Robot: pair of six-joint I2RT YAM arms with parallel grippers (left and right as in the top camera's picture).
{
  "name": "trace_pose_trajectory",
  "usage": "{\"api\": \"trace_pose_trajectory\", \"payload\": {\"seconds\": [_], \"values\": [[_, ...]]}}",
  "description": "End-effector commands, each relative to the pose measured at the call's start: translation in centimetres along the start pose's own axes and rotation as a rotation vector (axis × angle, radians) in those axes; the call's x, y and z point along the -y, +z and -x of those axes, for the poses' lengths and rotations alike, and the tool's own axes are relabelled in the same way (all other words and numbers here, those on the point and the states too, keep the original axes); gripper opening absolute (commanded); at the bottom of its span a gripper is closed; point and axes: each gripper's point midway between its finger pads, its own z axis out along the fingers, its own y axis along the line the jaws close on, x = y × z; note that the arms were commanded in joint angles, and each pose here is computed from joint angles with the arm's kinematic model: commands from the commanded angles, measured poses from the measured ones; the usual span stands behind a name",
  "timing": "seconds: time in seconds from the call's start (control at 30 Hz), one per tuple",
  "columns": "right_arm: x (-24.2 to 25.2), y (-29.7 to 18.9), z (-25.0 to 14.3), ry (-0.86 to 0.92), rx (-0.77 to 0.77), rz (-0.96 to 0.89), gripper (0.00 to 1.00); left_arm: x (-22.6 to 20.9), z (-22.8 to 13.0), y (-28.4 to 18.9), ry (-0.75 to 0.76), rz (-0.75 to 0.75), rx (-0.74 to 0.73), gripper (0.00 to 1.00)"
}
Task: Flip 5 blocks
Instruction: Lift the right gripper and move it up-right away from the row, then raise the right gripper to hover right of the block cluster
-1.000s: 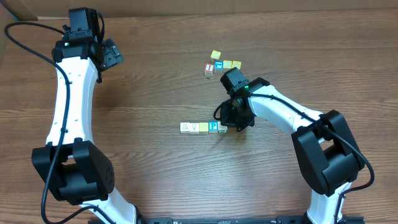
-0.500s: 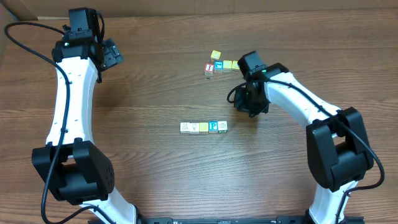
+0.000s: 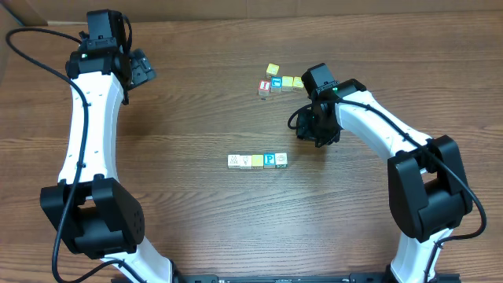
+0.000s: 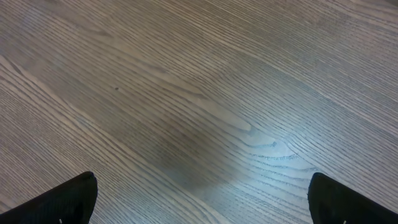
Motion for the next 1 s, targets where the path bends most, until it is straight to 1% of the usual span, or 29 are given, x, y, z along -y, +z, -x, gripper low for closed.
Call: {"api": "trace_pose_trajectory", "payload": {"seconds": [0.0, 0.1, 0.13, 0.2, 0.23, 0.27, 0.63, 0.67, 0.7, 0.73, 0.77, 0.83, 0.87, 0.97], "values": [[-0.7, -1.8, 1.0, -0.014, 0.053, 0.022, 0.49, -0.3, 1.0, -1.0, -0.035, 0.002, 0.035, 1.0], [-0.7, -1.8, 1.0, -0.014, 0.053, 0.022, 0.6, -0.3, 1.0, -1.0, -0.035, 0.002, 0.035, 1.0], [-0.7, -1.8, 0.9, -0.014, 0.052, 0.022, 0.68, -0.3, 1.0, -1.0, -0.035, 0.002, 0.034, 1.0], [-0.7, -1.8, 0.9, -0.014, 0.05, 0.021, 0.88, -0.3, 1.0, -1.0, -0.035, 0.002, 0.034, 1.0], [-0.7, -1.8, 0.9, -0.014, 0.049, 0.02, 0.96, -0.3, 1.0, -1.0, -0.035, 0.002, 0.034, 1.0], [-0.7, -1.8, 0.9, -0.014, 0.049, 0.02, 1.0, -0.3, 1.0, -1.0, -0.035, 0.002, 0.034, 1.0], [-0.7, -1.8, 0.8, -0.013, 0.047, 0.019, 1.0, -0.3, 1.0, -1.0, -0.035, 0.002, 0.034, 1.0], [-0.6, -1.8, 0.8, -0.013, 0.048, 0.019, 0.94, -0.3, 1.0, -1.0, -0.035, 0.002, 0.035, 1.0], [-0.6, -1.8, 0.9, -0.013, 0.049, 0.019, 0.82, -0.3, 1.0, -1.0, -0.035, 0.002, 0.034, 1.0], [-0.6, -1.8, 0.9, -0.011, 0.05, 0.02, 0.75, -0.3, 1.0, -1.0, -0.035, 0.002, 0.035, 1.0], [-0.6, -1.8, 1.0, -0.011, 0.053, 0.022, 0.6, -0.3, 1.0, -1.0, -0.035, 0.002, 0.034, 1.0], [-0.5, -1.9, 1.2, -0.006, 0.055, 0.023, 0.16, -0.3, 1.0, -1.0, -0.035, 0.002, 0.034, 1.0], [-0.4, -1.9, 1.1, -0.003, 0.051, 0.022, 0.04, -0.3, 1.0, -1.0, -0.035, 0.002, 0.035, 1.0], [0.4, -2.3, 0.5, 0.012, 0.021, 0.003, 0.04, -0.3, 1.0, -1.0, -0.035, 0.002, 0.035, 1.0]]}}
